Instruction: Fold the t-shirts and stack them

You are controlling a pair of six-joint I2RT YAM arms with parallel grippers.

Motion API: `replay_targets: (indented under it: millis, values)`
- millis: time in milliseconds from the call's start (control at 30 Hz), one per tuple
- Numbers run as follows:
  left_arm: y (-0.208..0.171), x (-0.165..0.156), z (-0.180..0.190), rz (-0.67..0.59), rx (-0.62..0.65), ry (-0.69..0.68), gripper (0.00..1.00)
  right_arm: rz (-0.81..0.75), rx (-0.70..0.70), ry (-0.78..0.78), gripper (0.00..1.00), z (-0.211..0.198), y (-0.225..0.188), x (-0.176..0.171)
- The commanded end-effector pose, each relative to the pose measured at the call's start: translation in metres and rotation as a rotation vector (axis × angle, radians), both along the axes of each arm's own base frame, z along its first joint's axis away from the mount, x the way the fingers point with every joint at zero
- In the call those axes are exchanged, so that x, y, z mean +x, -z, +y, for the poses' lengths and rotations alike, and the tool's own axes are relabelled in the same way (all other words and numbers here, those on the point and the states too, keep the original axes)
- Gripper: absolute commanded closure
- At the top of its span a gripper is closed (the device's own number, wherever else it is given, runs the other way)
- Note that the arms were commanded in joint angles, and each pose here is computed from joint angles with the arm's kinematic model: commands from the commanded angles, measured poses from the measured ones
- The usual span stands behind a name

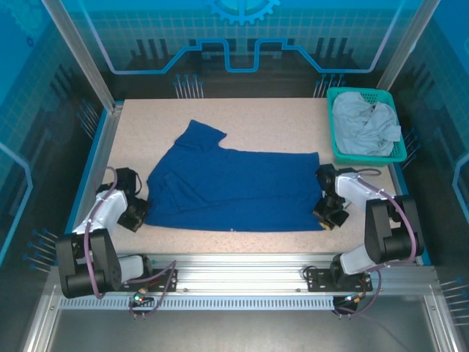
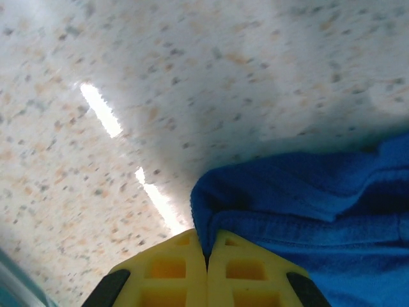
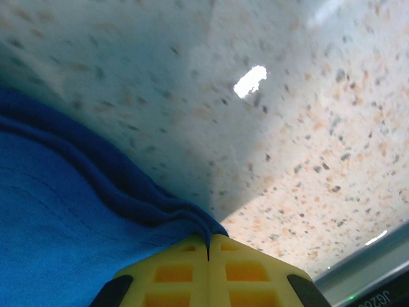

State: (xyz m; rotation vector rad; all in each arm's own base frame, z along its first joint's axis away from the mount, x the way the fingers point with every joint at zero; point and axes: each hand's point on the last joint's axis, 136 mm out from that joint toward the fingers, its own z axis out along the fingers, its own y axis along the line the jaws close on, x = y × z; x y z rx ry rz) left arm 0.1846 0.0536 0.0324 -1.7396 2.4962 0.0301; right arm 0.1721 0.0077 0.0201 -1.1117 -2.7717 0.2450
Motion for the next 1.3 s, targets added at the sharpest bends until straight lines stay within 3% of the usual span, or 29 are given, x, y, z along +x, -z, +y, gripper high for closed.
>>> replay_targets:
  millis: [0,67,133,200,300,500,600,933,1133,1267]
  values:
    - [-0.008,-0.010,0.009,0.026,0.059,-0.058,0.77,0.043,-0.035,0.034,0.99,-0.004,-0.002,-0.013]
    - [-0.016,-0.003,0.008,-0.001,0.054,-0.053,0.63,0.013,-0.035,0.018,0.80,-0.002,-0.010,-0.006]
    - [-0.029,0.010,0.005,-0.046,0.070,-0.022,0.57,-0.055,-0.058,-0.006,0.62,-0.004,-0.027,0.005]
    - [-0.048,0.027,-0.004,-0.121,0.092,0.026,0.52,-0.159,-0.076,-0.051,0.52,-0.001,-0.050,0.021]
    - [-0.064,0.041,-0.031,-0.177,0.059,0.069,0.49,-0.348,-0.054,-0.145,0.46,0.016,-0.088,0.051]
    - [-0.031,0.039,-0.117,-0.133,-0.242,0.125,0.45,-0.655,0.404,-0.487,0.44,0.126,-0.117,0.099]
    - [-0.020,0.041,-0.136,-0.129,-0.300,0.113,0.45,-0.715,0.517,-0.599,0.44,0.159,-0.130,0.100]
    - [-0.005,0.055,-0.154,-0.108,-0.328,0.134,0.54,-0.700,0.519,-0.604,0.47,0.161,-0.127,0.099]
    - [0.000,0.061,-0.150,-0.089,-0.282,0.161,0.67,-0.699,0.501,-0.588,0.49,0.156,-0.126,0.098]
    - [-0.007,0.074,-0.148,-0.132,-0.247,0.191,0.86,-0.698,0.499,-0.583,0.51,0.155,-0.126,0.098]
